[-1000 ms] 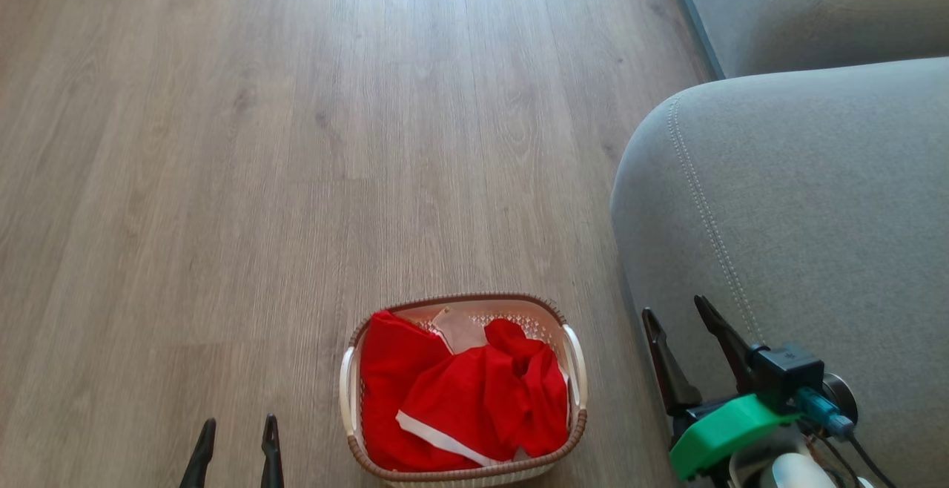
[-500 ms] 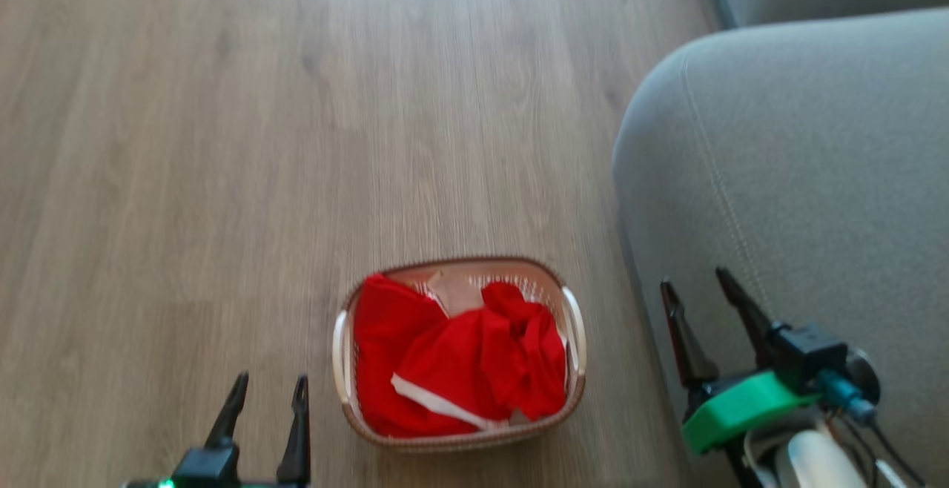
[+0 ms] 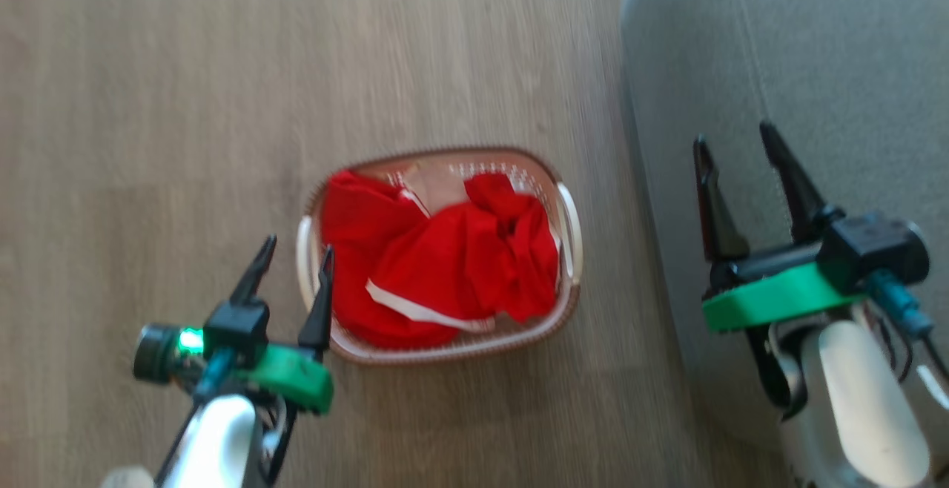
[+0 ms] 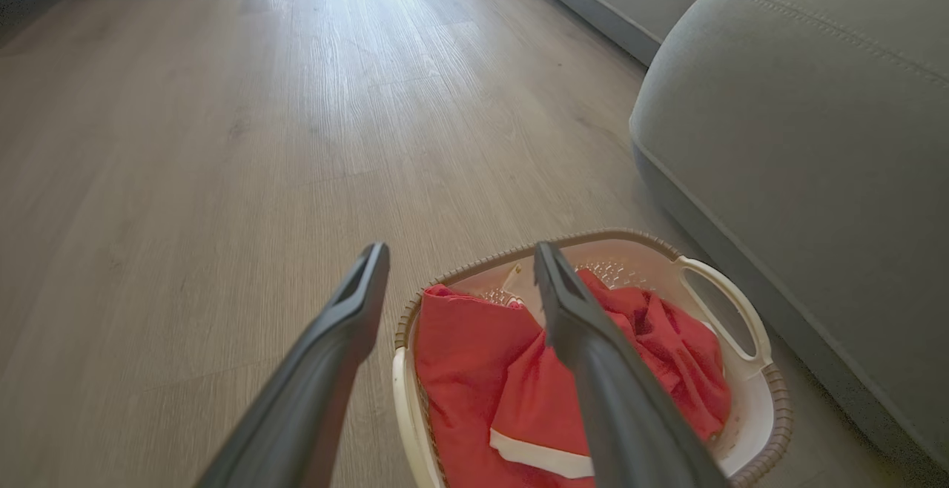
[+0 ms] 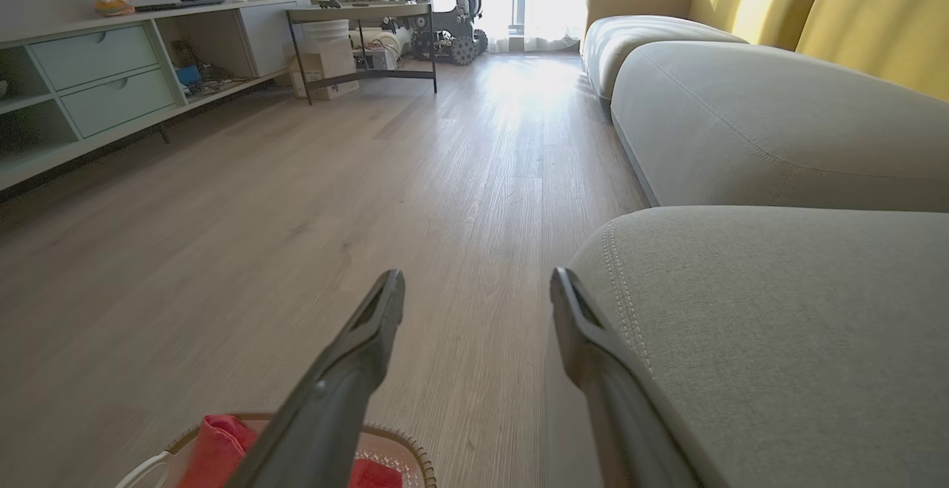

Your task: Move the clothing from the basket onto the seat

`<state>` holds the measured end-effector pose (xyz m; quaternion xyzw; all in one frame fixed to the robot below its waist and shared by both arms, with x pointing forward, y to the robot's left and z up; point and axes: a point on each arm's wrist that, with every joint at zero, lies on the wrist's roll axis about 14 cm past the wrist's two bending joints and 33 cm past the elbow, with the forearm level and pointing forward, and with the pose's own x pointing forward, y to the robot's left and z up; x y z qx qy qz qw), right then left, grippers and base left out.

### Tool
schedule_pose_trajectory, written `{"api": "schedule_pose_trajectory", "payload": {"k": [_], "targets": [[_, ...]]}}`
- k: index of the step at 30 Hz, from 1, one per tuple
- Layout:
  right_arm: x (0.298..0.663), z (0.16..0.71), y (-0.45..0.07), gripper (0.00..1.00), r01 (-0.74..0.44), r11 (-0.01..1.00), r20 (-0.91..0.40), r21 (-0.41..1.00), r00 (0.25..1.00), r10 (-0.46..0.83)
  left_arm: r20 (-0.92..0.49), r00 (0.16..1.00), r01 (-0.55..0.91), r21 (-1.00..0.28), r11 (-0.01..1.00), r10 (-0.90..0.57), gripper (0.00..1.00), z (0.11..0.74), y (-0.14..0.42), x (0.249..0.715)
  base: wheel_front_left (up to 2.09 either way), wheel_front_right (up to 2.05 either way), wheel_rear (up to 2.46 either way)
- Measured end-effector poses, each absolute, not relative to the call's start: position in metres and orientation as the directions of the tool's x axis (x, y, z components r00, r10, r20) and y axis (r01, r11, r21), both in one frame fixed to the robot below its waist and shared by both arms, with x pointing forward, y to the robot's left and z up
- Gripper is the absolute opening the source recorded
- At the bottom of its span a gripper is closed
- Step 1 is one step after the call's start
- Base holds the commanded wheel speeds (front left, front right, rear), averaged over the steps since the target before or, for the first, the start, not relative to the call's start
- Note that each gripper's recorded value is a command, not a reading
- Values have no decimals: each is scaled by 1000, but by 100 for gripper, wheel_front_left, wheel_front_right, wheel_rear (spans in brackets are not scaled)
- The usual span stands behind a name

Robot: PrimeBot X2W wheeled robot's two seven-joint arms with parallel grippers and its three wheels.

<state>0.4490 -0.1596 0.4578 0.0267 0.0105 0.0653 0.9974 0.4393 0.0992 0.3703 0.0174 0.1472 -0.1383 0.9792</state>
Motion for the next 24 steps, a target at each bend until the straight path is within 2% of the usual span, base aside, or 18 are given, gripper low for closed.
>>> {"api": "schedule_pose_trajectory", "payload": {"k": [5, 12, 24], "targets": [[466, 447, -172, 100, -101, 994, -23, 39, 995, 102, -377, 857, 385, 16, 923, -351, 100, 331, 80, 459, 0, 0, 0], [471, 423, -185, 100, -70, 997, -68, 19, 995, 71, -494, 739, 535, 18, 845, -458, 100, 277, 48, 471, 0, 0, 0], [499, 403, -187, 100, -77, 997, -63, 1, 995, 77, -622, 610, 641, 23, 767, -491, 100, 211, 29, 498, 0, 0, 0]]}}
